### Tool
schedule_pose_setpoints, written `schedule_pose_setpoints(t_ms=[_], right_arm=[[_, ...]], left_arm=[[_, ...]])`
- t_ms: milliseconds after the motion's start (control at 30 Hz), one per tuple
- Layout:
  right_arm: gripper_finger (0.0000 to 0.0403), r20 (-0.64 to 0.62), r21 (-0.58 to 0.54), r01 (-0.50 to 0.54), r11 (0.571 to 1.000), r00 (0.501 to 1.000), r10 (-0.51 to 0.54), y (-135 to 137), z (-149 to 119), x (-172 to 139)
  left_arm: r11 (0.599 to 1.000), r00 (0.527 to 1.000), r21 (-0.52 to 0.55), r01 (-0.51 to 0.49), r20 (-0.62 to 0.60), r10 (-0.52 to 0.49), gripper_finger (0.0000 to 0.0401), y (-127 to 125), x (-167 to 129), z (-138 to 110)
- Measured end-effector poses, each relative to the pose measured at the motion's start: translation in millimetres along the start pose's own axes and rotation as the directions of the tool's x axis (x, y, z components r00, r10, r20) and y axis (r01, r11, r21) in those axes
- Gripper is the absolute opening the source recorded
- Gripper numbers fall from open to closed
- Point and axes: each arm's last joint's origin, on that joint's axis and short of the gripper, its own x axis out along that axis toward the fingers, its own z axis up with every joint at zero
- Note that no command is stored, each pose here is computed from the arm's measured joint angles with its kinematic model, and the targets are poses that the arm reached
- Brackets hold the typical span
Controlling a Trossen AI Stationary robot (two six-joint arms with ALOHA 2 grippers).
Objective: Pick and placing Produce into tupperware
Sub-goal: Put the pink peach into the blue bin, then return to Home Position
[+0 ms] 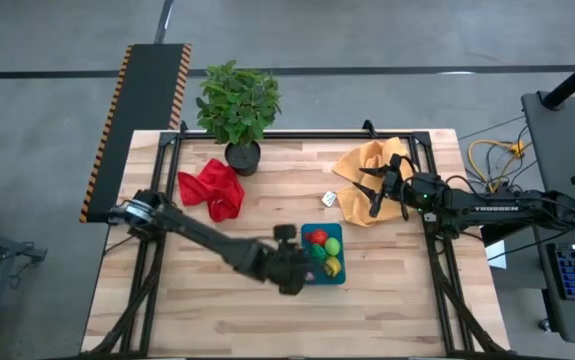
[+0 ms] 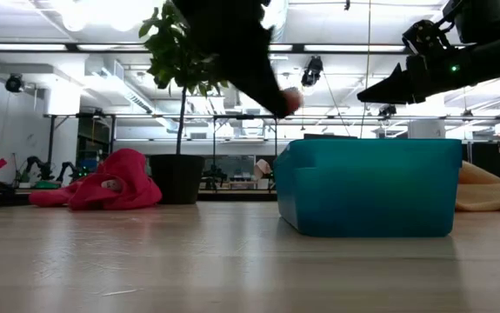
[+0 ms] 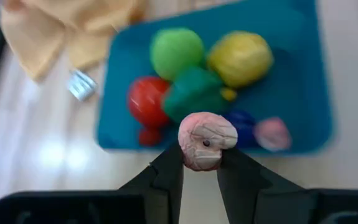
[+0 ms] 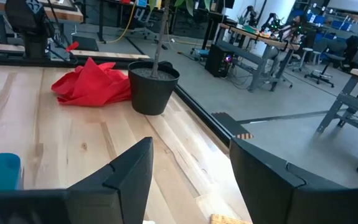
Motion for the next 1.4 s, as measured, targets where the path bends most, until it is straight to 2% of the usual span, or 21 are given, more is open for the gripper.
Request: schedule_pose_setpoints(t_ms=[200,300,467,533,700,867,1100,1167,1267,1400], right_arm=[[0.0206,-0.007,-0.012,-0.001,1.0,1.0,0.001,0,-1,0],[0.0206,-0.007,-0.013,-0.001,1.0,1.0,0.001,0,-1,0],[0.0206,-0.007,-0.012,-0.001,1.0,1.0,0.001,0,-1,0],[0.0206,-0.007,-0.012,-0.001,1.0,1.0,0.001,0,-1,0],[0.0206,-0.007,-0.012,-0.001,1.0,1.0,0.001,0,-1,0],[0.0206,-0.009,-0.013,-0.002,1.0,1.0,0.002,0,-1,0],[0.0206,-0.014,-0.014,-0.003,1.0,1.0,0.003,0,-1,0],[0.0206,-0.014,-0.014,-0.003,1.0,1.0,0.002,0,-1,0],[0.0206,-0.014,-0.011,-0.003,1.0,1.0,0.003,0,-1,0],[0.0206,-0.026,0.007,-0.004,1.0,1.0,0.005,0,-3,0]], left_arm=[[0.999,1.0,0.041,-0.012,0.023,0.012,0.0067,43,26,13],[0.999,0.999,0.02,0.026,0.02,-0.026,0.0067,62,40,16],[1.0,1.0,-0.026,0.015,-0.002,-0.015,0.0069,83,60,14],[0.998,0.999,-0.039,0.048,-0.011,-0.049,0.0074,90,65,13],[0.987,0.989,-0.057,0.147,-0.006,-0.148,0.01,95,68,13],[0.982,0.982,-0.026,0.189,-0.002,-0.19,0.0149,92,67,13],[0.98,0.981,-0.023,0.195,0.011,-0.195,0.0225,91,65,17],[0.979,0.978,0.03,0.2,0.059,-0.202,0.0237,93,62,24],[0.972,0.953,0.159,0.173,0.224,-0.206,0.0241,96,52,45],[0.949,0.831,0.262,0.176,0.477,-0.286,0.0241,105,29,73]])
